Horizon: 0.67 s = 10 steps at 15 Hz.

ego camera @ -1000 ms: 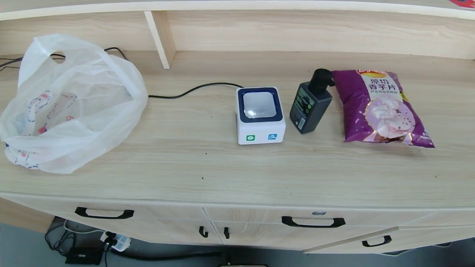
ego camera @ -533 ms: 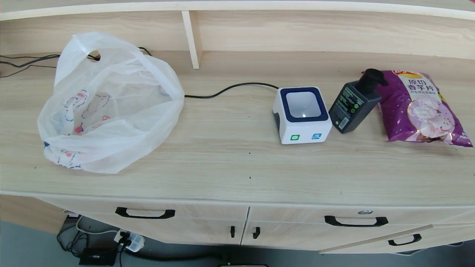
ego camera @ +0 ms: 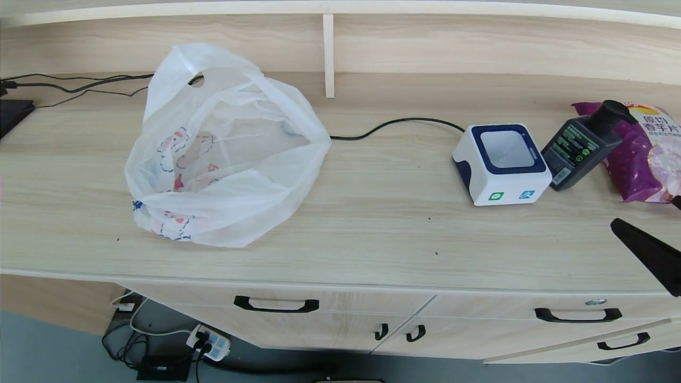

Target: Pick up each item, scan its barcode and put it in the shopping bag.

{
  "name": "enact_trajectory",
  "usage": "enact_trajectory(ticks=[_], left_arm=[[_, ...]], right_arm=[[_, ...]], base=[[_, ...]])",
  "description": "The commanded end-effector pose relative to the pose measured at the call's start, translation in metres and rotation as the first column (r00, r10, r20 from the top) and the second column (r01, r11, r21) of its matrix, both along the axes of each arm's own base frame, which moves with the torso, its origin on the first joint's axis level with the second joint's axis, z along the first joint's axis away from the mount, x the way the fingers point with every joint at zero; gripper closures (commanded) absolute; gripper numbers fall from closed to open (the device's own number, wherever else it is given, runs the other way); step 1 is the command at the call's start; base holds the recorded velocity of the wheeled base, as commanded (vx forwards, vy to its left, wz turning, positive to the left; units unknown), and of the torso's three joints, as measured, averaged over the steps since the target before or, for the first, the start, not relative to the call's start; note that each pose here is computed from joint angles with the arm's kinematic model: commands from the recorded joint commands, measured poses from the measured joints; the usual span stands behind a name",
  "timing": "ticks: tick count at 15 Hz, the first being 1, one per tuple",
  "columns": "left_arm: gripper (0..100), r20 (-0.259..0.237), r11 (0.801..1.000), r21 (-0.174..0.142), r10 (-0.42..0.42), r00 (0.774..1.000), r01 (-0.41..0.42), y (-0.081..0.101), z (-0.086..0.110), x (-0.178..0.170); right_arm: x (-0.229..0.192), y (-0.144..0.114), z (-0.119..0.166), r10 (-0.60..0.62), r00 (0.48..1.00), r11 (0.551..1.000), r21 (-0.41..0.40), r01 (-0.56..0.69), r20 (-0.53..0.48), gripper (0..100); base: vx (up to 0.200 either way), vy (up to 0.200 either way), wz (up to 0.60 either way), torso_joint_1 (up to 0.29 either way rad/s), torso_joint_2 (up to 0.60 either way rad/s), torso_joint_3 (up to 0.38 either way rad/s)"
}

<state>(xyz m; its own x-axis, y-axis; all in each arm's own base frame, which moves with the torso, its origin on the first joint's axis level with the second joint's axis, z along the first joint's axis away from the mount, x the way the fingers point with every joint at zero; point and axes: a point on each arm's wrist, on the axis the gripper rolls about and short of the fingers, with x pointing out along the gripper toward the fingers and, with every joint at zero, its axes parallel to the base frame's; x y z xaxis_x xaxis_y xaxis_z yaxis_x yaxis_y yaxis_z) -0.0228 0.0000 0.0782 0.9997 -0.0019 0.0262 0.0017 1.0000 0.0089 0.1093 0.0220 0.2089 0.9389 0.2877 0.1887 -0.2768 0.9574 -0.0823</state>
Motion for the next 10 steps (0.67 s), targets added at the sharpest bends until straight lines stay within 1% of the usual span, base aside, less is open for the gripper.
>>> enact_trajectory(ticks=[1, 3, 5, 7, 10], left_arm=[[0, -0.002, 1.000, 0.000, 0.000, 1.000, 0.000, 0.000, 0.000, 0.000], [0, -0.002, 1.000, 0.000, 0.000, 1.000, 0.000, 0.000, 0.000, 0.000], [0, -0.002, 1.000, 0.000, 0.000, 1.000, 0.000, 0.000, 0.000, 0.000], [0, -0.002, 1.000, -0.001, 0.000, 1.000, 0.000, 0.000, 0.000, 0.000], [0, -0.002, 1.000, 0.000, 0.000, 1.000, 0.000, 0.000, 0.000, 0.000]], right_arm=[[0.017, 0.006, -0.005, 0.023, 0.999, 1.000, 0.007, -0.023, -0.032, 0], [0.044, 0.011, -0.002, 0.024, 0.999, 0.999, 0.021, -0.024, 0.029, 0], [0.055, 0.013, -0.005, 0.020, 0.998, 1.000, 0.022, -0.021, 0.051, 0], [0.059, 0.012, -0.007, 0.009, 0.999, 1.000, 0.018, -0.010, 0.038, 0], [0.070, 0.004, -0.012, -0.045, 0.999, 0.999, 0.019, 0.045, 0.009, 0]], base=[[0.000, 0.000, 0.00, 0.000, 0.00, 0.000], [0.000, 0.000, 0.00, 0.000, 0.00, 0.000], [0.000, 0.000, 0.00, 0.000, 0.00, 0.000], [0.000, 0.000, 0.00, 0.000, 0.00, 0.000], [0.000, 0.000, 0.00, 0.000, 0.00, 0.000]])
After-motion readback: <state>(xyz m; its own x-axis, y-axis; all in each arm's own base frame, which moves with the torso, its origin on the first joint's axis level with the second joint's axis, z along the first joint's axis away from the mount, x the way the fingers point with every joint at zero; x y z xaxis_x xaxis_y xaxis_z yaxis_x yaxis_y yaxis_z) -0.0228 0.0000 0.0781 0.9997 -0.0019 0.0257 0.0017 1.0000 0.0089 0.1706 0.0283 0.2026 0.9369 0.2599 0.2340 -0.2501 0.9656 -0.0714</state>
